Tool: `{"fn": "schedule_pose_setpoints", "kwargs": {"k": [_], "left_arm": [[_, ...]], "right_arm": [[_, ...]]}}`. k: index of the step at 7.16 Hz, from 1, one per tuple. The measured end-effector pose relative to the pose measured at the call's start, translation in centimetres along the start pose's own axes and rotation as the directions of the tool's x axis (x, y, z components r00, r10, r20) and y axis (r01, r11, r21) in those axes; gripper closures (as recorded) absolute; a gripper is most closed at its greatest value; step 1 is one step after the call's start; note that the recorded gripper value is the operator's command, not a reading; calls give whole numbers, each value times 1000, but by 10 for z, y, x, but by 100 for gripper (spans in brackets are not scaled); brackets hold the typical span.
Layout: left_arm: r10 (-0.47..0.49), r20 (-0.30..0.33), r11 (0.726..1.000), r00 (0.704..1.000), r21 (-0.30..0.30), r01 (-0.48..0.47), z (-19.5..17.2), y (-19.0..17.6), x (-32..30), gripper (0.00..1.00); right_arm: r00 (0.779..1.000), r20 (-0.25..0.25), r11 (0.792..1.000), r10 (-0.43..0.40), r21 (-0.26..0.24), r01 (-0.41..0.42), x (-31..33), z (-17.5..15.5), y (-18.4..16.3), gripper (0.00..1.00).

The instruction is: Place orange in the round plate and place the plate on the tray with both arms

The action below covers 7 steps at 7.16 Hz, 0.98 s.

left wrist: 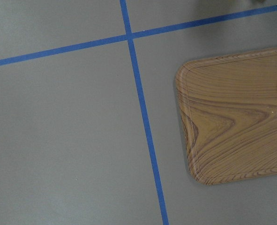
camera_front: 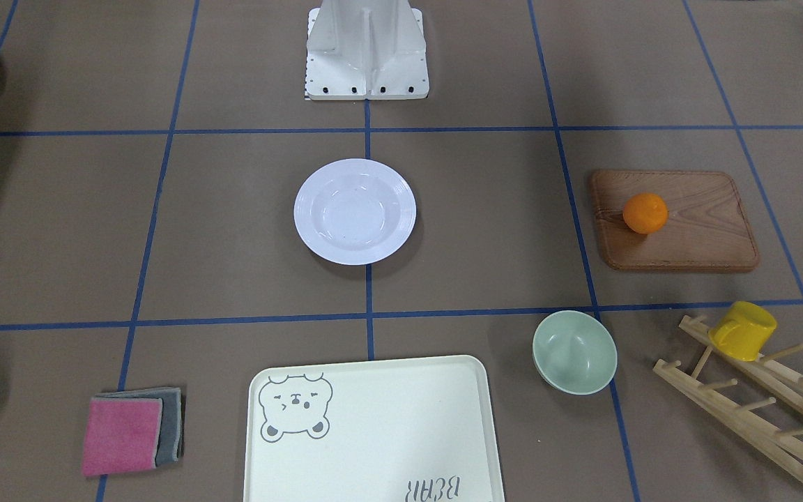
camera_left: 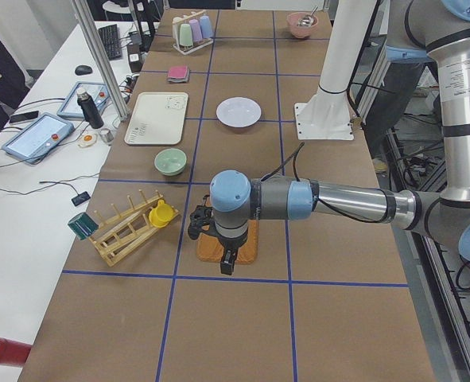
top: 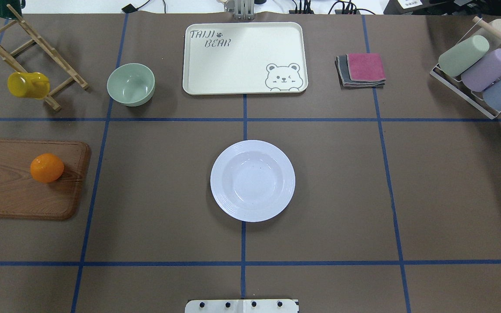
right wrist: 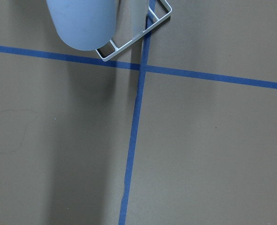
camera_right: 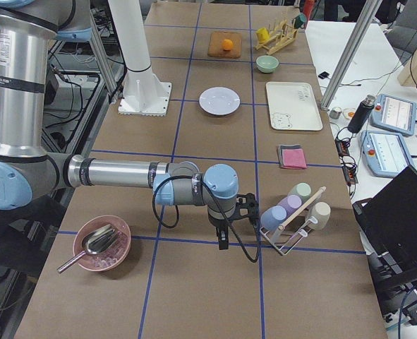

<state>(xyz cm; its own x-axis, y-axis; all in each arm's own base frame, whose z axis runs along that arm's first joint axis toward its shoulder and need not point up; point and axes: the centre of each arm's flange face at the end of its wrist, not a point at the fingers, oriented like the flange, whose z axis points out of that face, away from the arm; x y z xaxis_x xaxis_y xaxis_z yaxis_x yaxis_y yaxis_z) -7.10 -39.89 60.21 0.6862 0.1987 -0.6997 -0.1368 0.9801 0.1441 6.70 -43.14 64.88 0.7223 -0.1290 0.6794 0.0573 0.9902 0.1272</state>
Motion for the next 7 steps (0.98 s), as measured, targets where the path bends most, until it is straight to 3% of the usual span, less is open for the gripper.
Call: {"fn": "schedule_pose_setpoints", "kwargs": {"k": [4, 7], "left_arm": [[66, 15, 996, 998, 64, -67, -27, -11, 27, 1], [246, 40, 942, 969, 225, -248, -45, -51, 42, 1]], "right_arm": [[1000, 8, 1000, -3, 5, 3, -2, -2, -1, 0], [1000, 10, 1000, -13, 17, 13, -7, -7, -8, 0]]}}
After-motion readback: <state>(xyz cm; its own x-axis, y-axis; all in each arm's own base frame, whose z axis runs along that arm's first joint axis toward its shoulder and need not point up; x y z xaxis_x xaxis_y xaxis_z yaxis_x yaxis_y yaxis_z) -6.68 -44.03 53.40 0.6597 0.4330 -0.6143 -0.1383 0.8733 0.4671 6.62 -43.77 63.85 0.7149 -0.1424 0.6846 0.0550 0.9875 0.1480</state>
